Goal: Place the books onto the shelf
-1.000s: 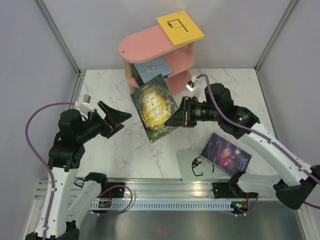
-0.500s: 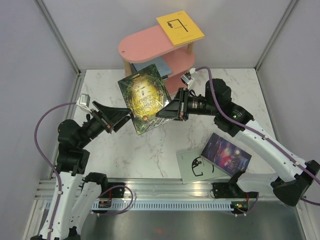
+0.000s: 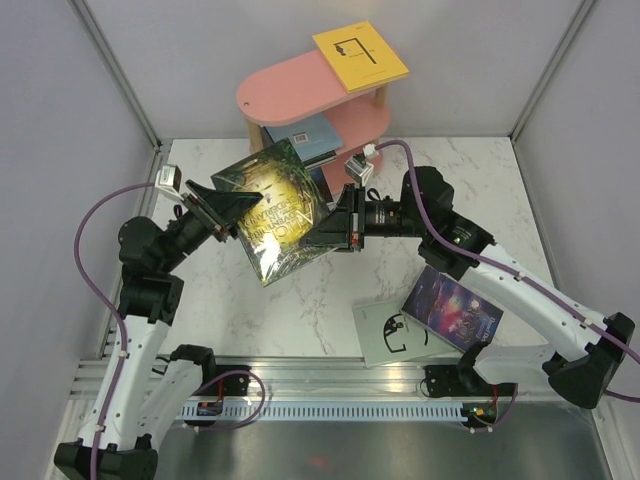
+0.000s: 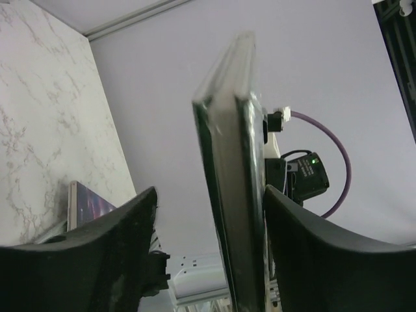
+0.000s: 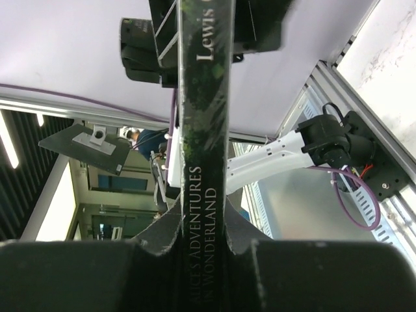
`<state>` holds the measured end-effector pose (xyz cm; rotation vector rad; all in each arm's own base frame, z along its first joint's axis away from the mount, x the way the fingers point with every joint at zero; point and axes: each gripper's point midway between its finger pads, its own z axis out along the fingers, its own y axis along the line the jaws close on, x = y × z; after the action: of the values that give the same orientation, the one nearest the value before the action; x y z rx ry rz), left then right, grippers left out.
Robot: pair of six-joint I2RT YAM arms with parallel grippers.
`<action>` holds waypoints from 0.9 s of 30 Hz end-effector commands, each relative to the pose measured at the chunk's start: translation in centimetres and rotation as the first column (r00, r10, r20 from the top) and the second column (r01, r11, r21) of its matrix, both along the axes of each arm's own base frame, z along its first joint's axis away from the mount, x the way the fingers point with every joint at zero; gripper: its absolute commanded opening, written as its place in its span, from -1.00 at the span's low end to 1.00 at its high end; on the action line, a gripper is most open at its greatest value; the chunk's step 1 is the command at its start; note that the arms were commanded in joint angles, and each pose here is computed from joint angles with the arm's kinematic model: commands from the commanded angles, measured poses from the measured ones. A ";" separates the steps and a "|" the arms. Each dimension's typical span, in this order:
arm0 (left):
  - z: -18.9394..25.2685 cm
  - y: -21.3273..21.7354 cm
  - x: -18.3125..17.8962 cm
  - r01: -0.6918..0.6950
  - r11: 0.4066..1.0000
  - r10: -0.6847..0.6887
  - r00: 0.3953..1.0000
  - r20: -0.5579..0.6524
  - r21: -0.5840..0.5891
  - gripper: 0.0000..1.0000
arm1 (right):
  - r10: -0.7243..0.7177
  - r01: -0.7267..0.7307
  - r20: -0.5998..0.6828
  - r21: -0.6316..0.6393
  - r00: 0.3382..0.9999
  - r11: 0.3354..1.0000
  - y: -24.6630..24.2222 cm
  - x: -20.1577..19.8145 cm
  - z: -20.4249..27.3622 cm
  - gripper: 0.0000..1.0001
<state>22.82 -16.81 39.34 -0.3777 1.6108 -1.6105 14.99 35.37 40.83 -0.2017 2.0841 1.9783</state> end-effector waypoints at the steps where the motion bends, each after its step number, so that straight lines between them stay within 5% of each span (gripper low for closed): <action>1: 3.1 0.0 0.1 0.005 1.000 -0.004 0.996 0.086 -0.011 0.15 | 0.052 -0.066 0.115 0.124 0.992 0.990 0.5 -1.5 3.4 -1.00; 3: 4.0 0.0 0.1 0.008 1.000 -0.007 0.994 0.107 -0.010 -0.06 | 0.049 -0.063 0.115 0.122 0.992 0.990 0.7 -1.4 3.2 -1.00; 4: 4.2 0.0 0.2 0.006 1.000 -0.005 0.994 0.110 -0.009 -0.51 | 0.051 -0.064 0.111 0.117 0.993 0.991 0.9 -1.4 2.9 -1.00; 6: 4.5 -0.1 0.3 0.009 1.000 -0.008 0.993 0.114 -0.006 -0.95 | 0.043 -0.056 0.111 0.116 0.993 0.992 1.0 -1.2 2.8 -1.00; 10: 4.8 0.1 0.4 -0.003 1.000 0.004 0.993 0.119 -0.008 -0.95 | -0.004 -0.006 0.100 0.093 0.995 0.996 1.2 -0.1 2.2 -0.90; 11: 4.9 0.3 0.4 -0.021 1.000 0.022 0.993 0.118 -0.014 -0.95 | -0.035 0.027 0.096 0.086 0.995 0.996 1.2 0.4 2.0 -0.39; 12: 5.0 0.4 0.5 -0.032 0.999 0.033 0.993 0.116 -0.015 -0.95 | -0.050 0.043 0.090 0.082 0.995 0.996 1.2 0.7 1.8 -0.08; 14: 5.2 0.9 0.9 -0.070 0.997 0.072 0.991 0.109 -0.025 -0.95 | -0.101 0.095 0.069 0.084 0.993 0.992 1.0 1.4 1.7 0.39; 15: 5.2 1.1 1.1 -0.086 0.996 0.089 0.991 0.098 -0.027 -0.95 | -0.118 0.112 0.064 0.086 0.991 0.990 0.9 1.6 1.7 0.47; 27: 5.0 3.3 2.9 -0.261 0.965 0.262 0.965 0.020 -0.029 -0.95 | -0.350 0.385 -0.161 0.346 0.923 0.856 -2.6 4.3 6.3 0.51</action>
<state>25.50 -14.87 41.34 -0.5890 1.5733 -1.5075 18.64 34.82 41.22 0.2200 1.8746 1.9826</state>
